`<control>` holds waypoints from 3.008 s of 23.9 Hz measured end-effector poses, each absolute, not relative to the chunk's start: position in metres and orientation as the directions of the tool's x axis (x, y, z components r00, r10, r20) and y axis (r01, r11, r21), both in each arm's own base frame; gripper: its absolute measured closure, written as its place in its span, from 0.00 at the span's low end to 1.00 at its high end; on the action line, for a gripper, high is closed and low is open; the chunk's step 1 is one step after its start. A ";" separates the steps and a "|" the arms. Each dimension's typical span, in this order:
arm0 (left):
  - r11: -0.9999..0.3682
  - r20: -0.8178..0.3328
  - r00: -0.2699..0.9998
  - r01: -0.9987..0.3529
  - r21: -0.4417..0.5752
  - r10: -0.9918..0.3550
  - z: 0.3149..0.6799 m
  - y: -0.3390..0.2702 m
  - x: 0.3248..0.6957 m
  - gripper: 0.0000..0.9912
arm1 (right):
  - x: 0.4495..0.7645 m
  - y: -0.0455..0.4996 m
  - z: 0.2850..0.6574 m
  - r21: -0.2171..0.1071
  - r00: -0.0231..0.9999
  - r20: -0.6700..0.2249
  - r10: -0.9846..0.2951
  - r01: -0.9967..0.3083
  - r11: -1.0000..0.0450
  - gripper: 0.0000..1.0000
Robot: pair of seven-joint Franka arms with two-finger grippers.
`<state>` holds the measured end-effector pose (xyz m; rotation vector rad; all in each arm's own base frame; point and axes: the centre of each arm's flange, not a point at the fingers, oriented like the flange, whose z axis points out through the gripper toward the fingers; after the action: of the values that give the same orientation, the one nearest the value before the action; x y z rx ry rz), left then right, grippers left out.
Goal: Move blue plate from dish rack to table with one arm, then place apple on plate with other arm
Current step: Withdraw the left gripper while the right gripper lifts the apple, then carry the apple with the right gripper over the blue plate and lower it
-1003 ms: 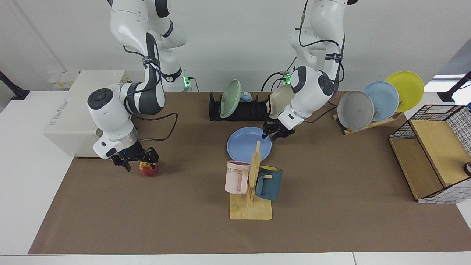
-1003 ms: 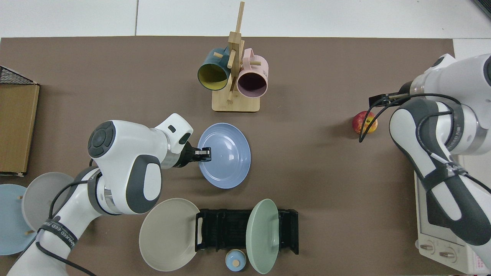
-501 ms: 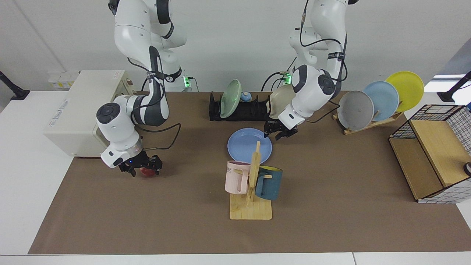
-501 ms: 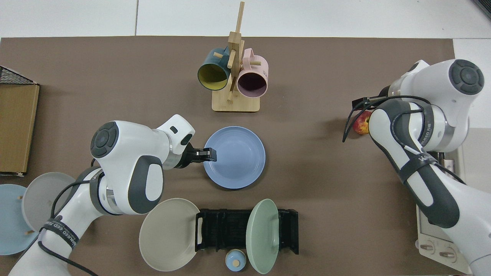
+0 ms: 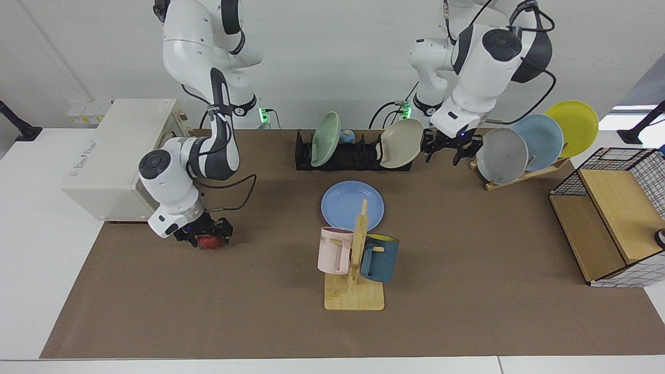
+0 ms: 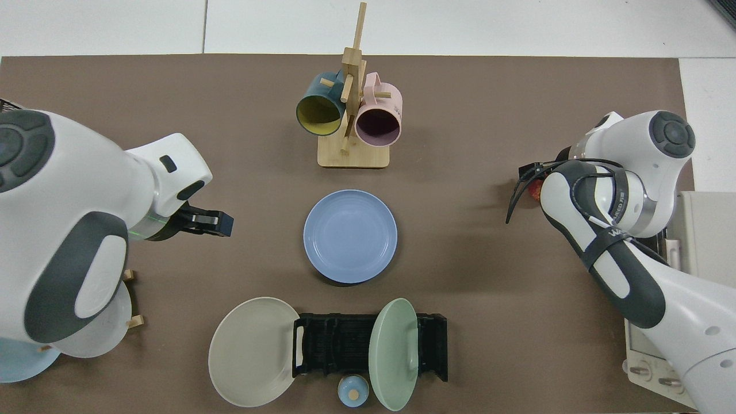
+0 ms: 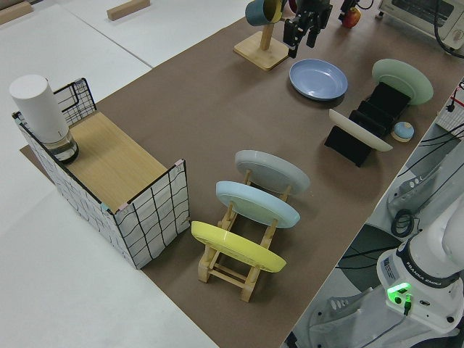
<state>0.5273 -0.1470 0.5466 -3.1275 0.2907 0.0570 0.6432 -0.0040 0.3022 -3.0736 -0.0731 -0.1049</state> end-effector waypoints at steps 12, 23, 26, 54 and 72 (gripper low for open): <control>-0.985 -0.017 0.985 -0.170 -0.016 -0.170 0.612 -0.087 0.532 0.00 | 0.638 -0.009 0.294 -0.060 0.996 0.056 0.067 0.070 -0.996 0.13; -0.988 -0.012 0.988 -0.156 -0.016 -0.155 0.619 -0.079 0.531 0.00 | 0.646 -0.004 0.313 -0.060 0.992 0.100 0.075 0.082 -0.995 0.30; -0.987 -0.015 0.987 -0.157 -0.015 -0.157 0.618 -0.080 0.530 0.00 | 0.651 0.000 0.341 -0.065 0.987 0.139 0.082 0.092 -0.994 0.30; -0.998 -0.010 0.998 -0.062 -0.005 -0.062 0.642 -0.034 0.546 0.00 | 0.560 0.331 0.417 -0.089 0.996 0.091 0.022 0.030 -0.996 0.30; -0.998 -0.035 0.997 -0.066 -0.006 -0.066 0.643 -0.036 0.541 0.00 | 0.531 0.411 0.342 -0.079 0.993 0.117 0.031 0.040 -0.996 0.30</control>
<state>0.5407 -0.0363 0.6432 -3.1323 0.1040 0.0543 0.5315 0.4114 0.3421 -3.0547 -0.0548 -0.1769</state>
